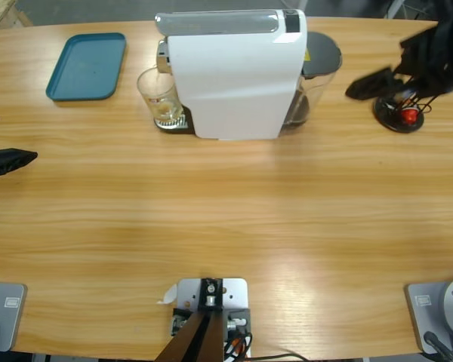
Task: Pour coffee
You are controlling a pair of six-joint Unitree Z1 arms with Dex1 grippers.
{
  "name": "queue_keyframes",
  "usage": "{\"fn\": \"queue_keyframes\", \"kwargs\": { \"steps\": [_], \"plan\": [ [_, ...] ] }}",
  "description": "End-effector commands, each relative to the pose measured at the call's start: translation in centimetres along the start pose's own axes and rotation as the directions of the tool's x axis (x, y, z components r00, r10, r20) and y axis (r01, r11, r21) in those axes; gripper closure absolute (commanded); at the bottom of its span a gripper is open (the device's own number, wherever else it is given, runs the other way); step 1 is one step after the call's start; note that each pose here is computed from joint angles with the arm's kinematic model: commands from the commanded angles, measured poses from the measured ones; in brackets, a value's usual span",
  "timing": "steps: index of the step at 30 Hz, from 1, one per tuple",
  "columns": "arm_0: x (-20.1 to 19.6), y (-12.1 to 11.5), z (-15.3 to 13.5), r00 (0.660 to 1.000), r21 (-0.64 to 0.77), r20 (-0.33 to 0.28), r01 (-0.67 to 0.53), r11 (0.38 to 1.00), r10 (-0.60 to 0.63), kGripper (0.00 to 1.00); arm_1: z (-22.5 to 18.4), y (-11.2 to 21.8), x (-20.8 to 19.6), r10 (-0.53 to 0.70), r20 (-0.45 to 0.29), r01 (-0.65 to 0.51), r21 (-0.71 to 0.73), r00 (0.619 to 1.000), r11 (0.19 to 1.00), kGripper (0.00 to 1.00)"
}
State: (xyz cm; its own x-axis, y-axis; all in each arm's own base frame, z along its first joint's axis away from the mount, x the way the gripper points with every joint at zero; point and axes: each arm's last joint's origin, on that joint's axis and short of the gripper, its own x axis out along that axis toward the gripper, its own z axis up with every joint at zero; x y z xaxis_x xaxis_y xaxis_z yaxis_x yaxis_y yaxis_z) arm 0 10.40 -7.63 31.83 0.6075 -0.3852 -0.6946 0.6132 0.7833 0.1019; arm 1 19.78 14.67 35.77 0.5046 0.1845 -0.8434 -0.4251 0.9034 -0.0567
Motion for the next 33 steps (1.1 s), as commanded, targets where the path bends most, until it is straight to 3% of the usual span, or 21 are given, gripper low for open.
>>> {"fn": "queue_keyframes", "kwargs": {
  "steps": [1, 4, 8, 10, 22, 33],
  "plan": [
    [1.0, 0.0, -0.8, 0.999, -0.008, -0.043, -0.020, 1.000, 0.020, 0.055, 1.3, -2.2, 0.9, -0.043, -0.013, 0.043, 0.042, 0.999, 0.998, 1.000],
    [0.9, 0.1, -0.9, 0.999, -0.008, -0.040, -0.022, 1.000, 0.022, 0.053, 2.1, -2.5, 1.5, -0.034, 0.025, 0.033, 0.022, 0.999, 0.999, 1.000],
    [1.8, 0.0, -0.8, 0.997, -0.005, -0.069, -0.023, 1.000, 0.023, 0.053, 3.8, -2.1, 4.3, -0.034, -0.028, 0.034, -0.025, 0.999, 0.999, 1.000],
    [1.8, 0.0, -0.8, 0.997, -0.005, -0.070, -0.025, 1.000, 0.024, 0.055, 5.1, -1.9, 4.6, -0.006, -0.020, 0.005, -0.035, 1.000, 0.999, 1.000],
    [2.6, 0.1, -0.8, 0.994, -0.002, -0.102, -0.043, 0.999, 0.043, 0.055, 9.7, -1.8, 0.1, 0.033, 0.054, -0.027, -0.099, 0.998, 0.995, 1.000],
    [2.6, 0.1, -0.8, 0.994, -0.001, -0.103, -0.046, 0.999, 0.046, 0.055, 11.2, 1.3, 1.4, 0.141, 0.021, -0.133, -0.203, 0.990, 0.970, 1.000]
  ]
}}
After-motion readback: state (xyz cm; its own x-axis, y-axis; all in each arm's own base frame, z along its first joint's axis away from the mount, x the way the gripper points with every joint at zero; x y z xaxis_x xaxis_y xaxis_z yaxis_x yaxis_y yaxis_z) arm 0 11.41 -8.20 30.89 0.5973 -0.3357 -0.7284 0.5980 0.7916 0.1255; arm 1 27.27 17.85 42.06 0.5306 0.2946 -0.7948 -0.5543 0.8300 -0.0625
